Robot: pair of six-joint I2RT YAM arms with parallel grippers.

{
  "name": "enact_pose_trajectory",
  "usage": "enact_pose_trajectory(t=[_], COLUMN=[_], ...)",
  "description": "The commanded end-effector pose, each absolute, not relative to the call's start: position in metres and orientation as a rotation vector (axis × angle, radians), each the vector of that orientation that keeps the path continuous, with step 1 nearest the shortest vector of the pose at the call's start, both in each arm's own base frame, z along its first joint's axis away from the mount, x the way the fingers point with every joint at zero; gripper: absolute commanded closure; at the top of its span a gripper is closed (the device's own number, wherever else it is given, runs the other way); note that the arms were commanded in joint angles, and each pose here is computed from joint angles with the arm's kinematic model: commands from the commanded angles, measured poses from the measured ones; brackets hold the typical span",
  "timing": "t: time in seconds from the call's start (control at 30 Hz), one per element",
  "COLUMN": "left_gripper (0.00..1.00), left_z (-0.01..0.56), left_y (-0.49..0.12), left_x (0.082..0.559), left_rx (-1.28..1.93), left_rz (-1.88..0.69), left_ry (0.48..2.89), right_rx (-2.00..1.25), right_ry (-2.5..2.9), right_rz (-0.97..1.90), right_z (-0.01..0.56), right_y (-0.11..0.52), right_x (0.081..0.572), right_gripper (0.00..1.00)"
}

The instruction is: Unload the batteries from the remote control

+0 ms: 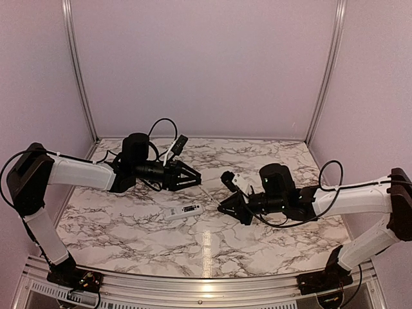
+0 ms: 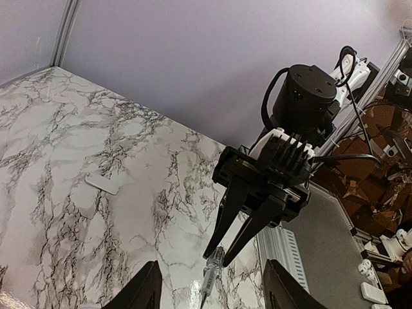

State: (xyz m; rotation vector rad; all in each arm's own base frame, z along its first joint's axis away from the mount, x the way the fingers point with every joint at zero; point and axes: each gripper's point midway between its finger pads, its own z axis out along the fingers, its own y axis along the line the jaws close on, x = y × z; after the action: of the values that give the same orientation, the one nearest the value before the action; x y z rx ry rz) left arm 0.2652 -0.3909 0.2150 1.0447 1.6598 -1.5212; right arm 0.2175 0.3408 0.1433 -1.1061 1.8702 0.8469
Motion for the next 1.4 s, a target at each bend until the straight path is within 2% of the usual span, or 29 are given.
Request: enact_pose_trajectory(t=[0.0,0.3,0.43,0.67,0.8,0.87,1.0,1.2,1.23,1.33,1.37], left_gripper=[0.46,0.5,0.61,0.69,0.71,0.78,1.0,1.0,1.0,1.0,1.0], left_z=[0.203,0.184,0.179,0.177,0.175,0.175,0.174,0.173,0.172,0.175,0.178], left_y=[-0.393,-0.393,-0.395,-0.4,-0.403,-0.405,-0.406,-0.405,-0.405,-0.409,-0.411], left_x=[0.255,0.24,0.24,0.236,0.237,0.236,0.235,0.238,0.24,0.249,0.254], left_rx=[1.135,1.234,1.24,1.257,1.255,1.26,1.261,1.24,1.229,1.162,1.123], left_rz=[-1.543,-1.505,-1.513,-1.508,-1.508,-1.511,-1.501,-1.479,-1.474,-1.477,-1.482], left_ry=[1.662,1.685,1.698,1.691,1.697,1.694,1.694,1.695,1.702,1.726,1.738], right_rx=[-1.156,-1.169,-1.174,-1.178,-1.19,-1.194,-1.193,-1.16,-1.144,-1.089,-1.063], right_ry=[1.799,1.803,1.802,1.809,1.808,1.81,1.809,1.827,1.835,1.842,1.836], right_rz=[0.895,0.913,0.921,0.935,0.951,0.956,0.954,0.937,0.931,0.91,0.902], right_z=[0.16,0.16,0.161,0.159,0.158,0.157,0.157,0.158,0.159,0.164,0.168], right_y=[0.353,0.356,0.357,0.358,0.359,0.359,0.359,0.359,0.358,0.357,0.356], right_x=[0.217,0.216,0.215,0.213,0.211,0.211,0.211,0.216,0.218,0.225,0.229], right_gripper=[1.0,1.0,1.0,1.0,1.0,1.0,1.0,1.0,0.9,0.4,0.3])
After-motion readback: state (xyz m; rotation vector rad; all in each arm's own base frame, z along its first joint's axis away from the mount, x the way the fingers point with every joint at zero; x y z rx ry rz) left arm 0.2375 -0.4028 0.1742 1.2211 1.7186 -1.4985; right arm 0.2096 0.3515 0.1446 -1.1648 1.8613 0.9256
